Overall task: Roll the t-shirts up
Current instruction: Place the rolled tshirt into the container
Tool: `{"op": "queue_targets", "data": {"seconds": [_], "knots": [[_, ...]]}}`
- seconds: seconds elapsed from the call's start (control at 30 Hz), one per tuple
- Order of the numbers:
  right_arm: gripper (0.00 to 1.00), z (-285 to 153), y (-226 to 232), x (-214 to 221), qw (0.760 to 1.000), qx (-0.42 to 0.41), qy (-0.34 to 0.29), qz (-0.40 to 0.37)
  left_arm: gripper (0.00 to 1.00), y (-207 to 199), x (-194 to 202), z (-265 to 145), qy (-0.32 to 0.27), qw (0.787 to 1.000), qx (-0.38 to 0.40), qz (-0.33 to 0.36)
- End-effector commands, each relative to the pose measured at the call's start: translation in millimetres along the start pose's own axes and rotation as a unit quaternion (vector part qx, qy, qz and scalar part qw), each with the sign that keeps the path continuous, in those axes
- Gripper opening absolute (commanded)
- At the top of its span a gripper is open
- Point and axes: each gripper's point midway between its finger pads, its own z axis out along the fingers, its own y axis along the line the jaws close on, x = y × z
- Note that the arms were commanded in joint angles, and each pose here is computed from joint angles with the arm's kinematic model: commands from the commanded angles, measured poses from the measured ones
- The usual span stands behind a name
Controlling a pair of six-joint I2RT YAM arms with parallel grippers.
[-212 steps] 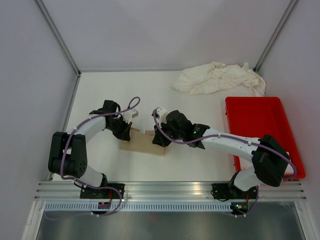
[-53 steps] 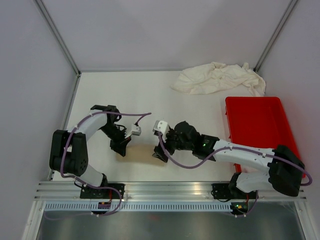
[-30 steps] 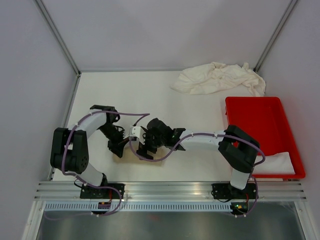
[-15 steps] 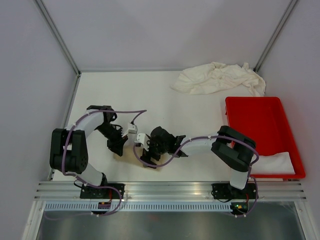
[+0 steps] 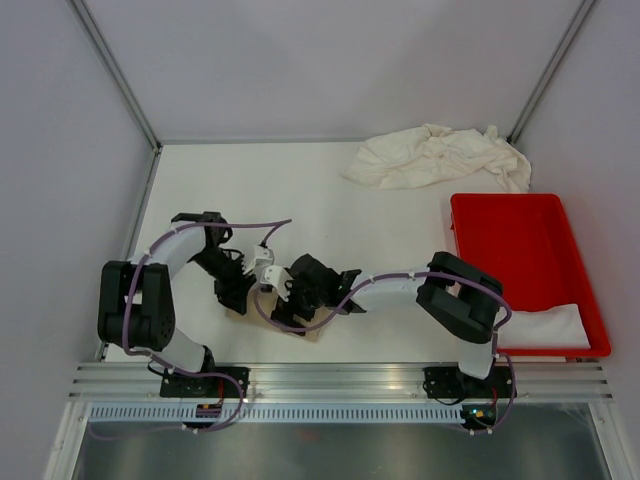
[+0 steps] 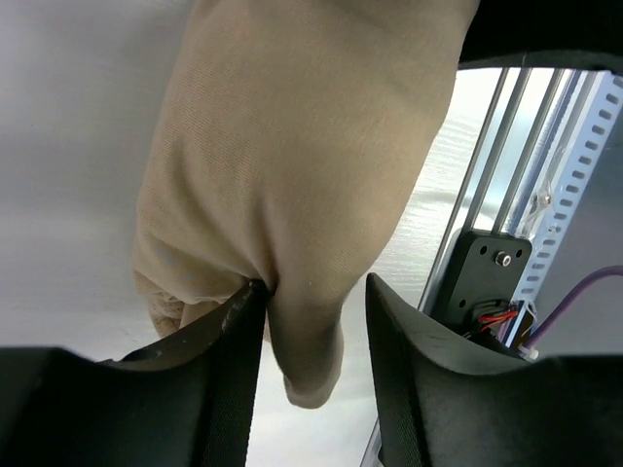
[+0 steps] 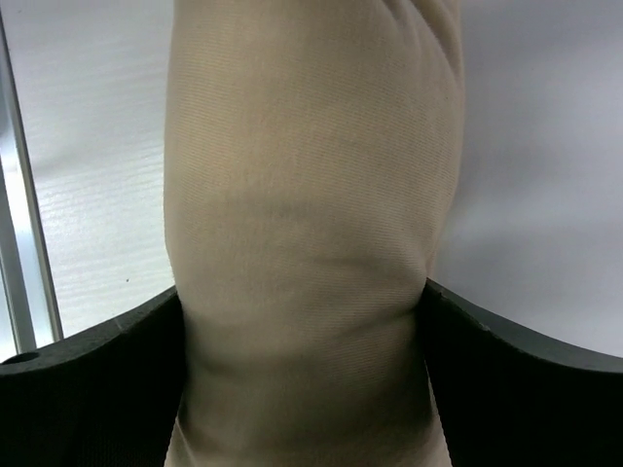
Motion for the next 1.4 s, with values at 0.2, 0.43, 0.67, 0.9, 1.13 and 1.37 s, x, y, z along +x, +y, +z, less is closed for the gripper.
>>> {"op": "queue_targets", "data": {"seconds": [0.2,0.43,0.67,0.9,1.13,1.37], "knots": [[0.81,-11,-3,105,0.974,0.053,0.203,0.088,0.59,24,-26,-46,-0.063,0.994,-0.085,-0.025],[0.47,-32,-9,120,0.959,0.098,0.242,0.109,0.6,30,-26,-67,-0.086,0.984,-0.122,-0.099],[0.29,-40,-11,117,0.953,0.125,0.217,0.169,0.61,29,-36,-83,-0.116,0.969,-0.173,-0.134],[0.1,-63,-50,129,0.924,0.181,0.169,0.291,0.61,32,-44,-96,-0.142,0.954,-0.206,-0.164],[0.05,-93,-77,129,0.898,0.227,0.125,0.354,0.61,36,-41,-101,-0.156,0.946,-0.219,-0.182],[0.01,-115,-96,121,0.85,0.25,0.019,0.463,0.61,35,-45,-106,-0.171,0.943,-0.228,-0.174]]}}
